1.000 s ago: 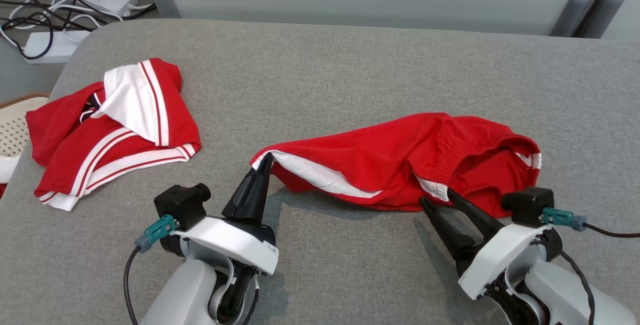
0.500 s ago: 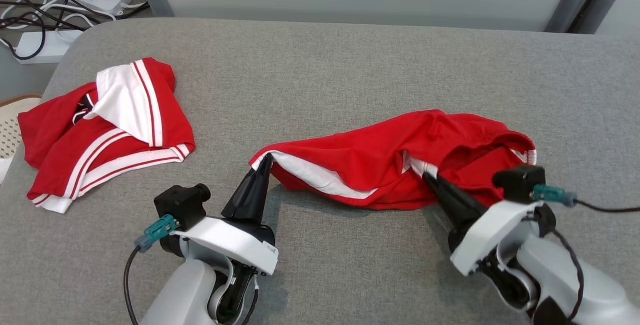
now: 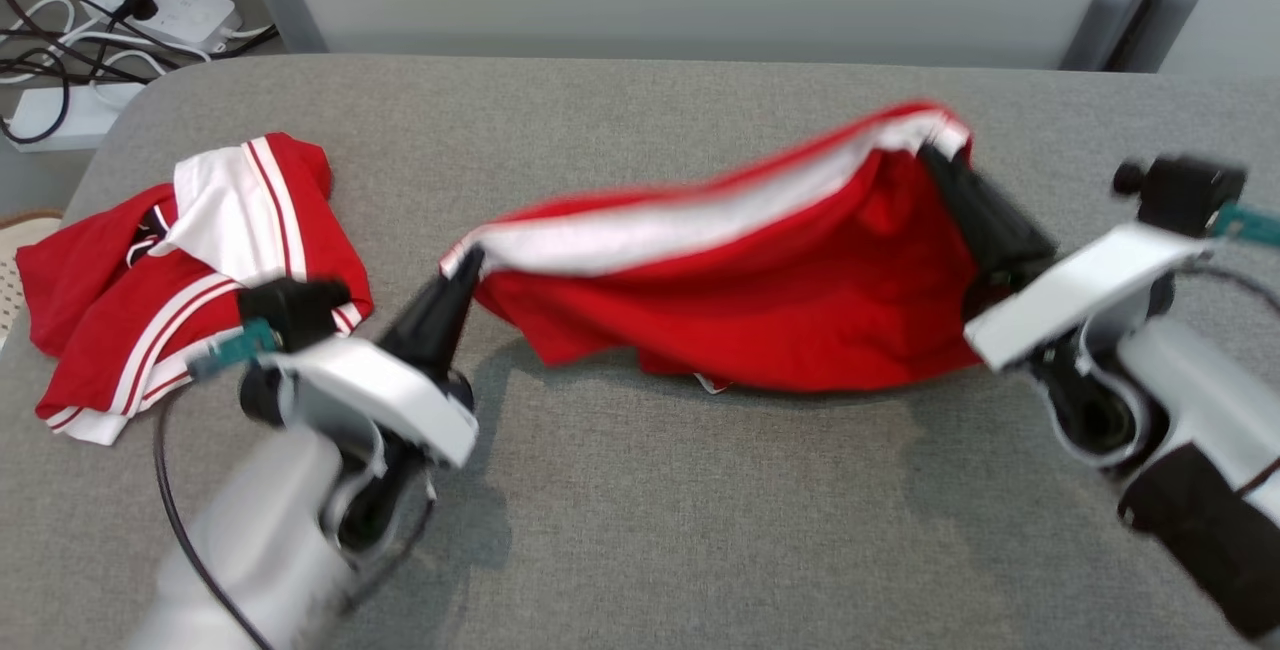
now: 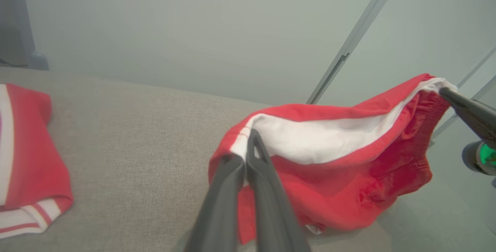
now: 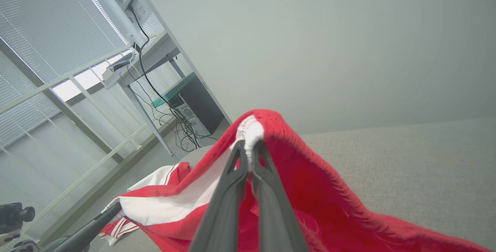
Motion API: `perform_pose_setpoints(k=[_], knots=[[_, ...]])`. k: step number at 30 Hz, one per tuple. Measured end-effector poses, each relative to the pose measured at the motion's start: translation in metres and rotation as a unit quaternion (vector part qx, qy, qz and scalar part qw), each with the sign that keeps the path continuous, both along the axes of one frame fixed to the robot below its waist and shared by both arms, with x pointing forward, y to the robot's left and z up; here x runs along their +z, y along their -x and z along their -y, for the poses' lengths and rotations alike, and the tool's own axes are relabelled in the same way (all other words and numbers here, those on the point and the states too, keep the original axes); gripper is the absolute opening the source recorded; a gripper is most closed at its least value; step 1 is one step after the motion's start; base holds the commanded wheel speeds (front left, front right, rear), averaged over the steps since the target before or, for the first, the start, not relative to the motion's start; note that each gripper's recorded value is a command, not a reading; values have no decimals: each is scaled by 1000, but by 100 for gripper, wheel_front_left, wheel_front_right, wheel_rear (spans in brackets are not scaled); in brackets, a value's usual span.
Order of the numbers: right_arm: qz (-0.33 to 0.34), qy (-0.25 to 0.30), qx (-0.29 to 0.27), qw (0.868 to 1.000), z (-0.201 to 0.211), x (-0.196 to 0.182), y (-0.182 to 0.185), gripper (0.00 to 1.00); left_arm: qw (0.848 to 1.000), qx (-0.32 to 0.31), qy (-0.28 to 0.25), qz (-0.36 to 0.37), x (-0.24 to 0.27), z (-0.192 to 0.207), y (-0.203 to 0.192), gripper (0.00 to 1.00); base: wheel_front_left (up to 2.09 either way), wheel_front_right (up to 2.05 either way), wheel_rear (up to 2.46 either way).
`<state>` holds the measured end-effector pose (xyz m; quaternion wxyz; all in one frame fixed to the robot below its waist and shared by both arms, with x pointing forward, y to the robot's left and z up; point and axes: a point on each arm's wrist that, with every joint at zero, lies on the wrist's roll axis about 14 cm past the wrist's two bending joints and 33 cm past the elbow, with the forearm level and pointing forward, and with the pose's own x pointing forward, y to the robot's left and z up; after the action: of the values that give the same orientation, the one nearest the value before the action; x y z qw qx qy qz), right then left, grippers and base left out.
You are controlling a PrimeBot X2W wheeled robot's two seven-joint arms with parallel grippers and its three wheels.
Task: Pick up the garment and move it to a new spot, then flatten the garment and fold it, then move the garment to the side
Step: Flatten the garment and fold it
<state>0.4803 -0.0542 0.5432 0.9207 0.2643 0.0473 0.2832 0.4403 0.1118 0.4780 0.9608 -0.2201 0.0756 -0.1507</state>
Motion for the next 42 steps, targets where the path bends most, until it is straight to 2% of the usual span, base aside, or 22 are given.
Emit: perform_pose_setpoints(k=[4,8,12,14,17,20,23,25,29,33,37,39,42], knots=[[44,-20,-17,999,11,46,-27,0,999,-33,-27,23,36,-2,-35,0,0,0,0],[84,-37,-32,995,20,88,-43,0,996,-26,-5,82,91,-7,-65,0,0,0,0],[106,-47,-40,992,30,114,-47,0,992,-23,12,120,127,-18,-74,0,0,0,0],[77,-29,-14,996,23,102,-39,0,995,-42,13,84,112,-13,-67,0,0,0,0],[-29,18,47,998,12,47,-12,0,996,-81,16,-31,54,-5,-37,0,0,0,0],[-155,47,105,981,10,-10,31,0,976,-125,23,-175,-10,0,16,0,0,0,0],[-232,71,148,959,13,-37,68,0,952,-160,21,-258,-38,0,58,0,0,0,0],[-243,70,170,953,7,-35,84,0,946,-178,16,-270,-39,4,72,0,0,0,0],[-227,60,212,949,-15,-22,115,0,944,-209,50,-251,-24,35,92,0,0,0,0],[-208,49,228,950,-18,-10,140,0,941,-243,45,-232,-9,57,115,0,0,0,0],[-158,20,214,964,-13,16,143,0,948,-246,60,-193,18,71,122,0,0,0,0],[-157,2,214,964,-14,16,148,0,948,-236,81,-196,20,75,127,0,0,0,0],[-192,-16,209,959,-15,-7,156,0,945,-208,113,-227,5,76,135,0,0,0,0]])
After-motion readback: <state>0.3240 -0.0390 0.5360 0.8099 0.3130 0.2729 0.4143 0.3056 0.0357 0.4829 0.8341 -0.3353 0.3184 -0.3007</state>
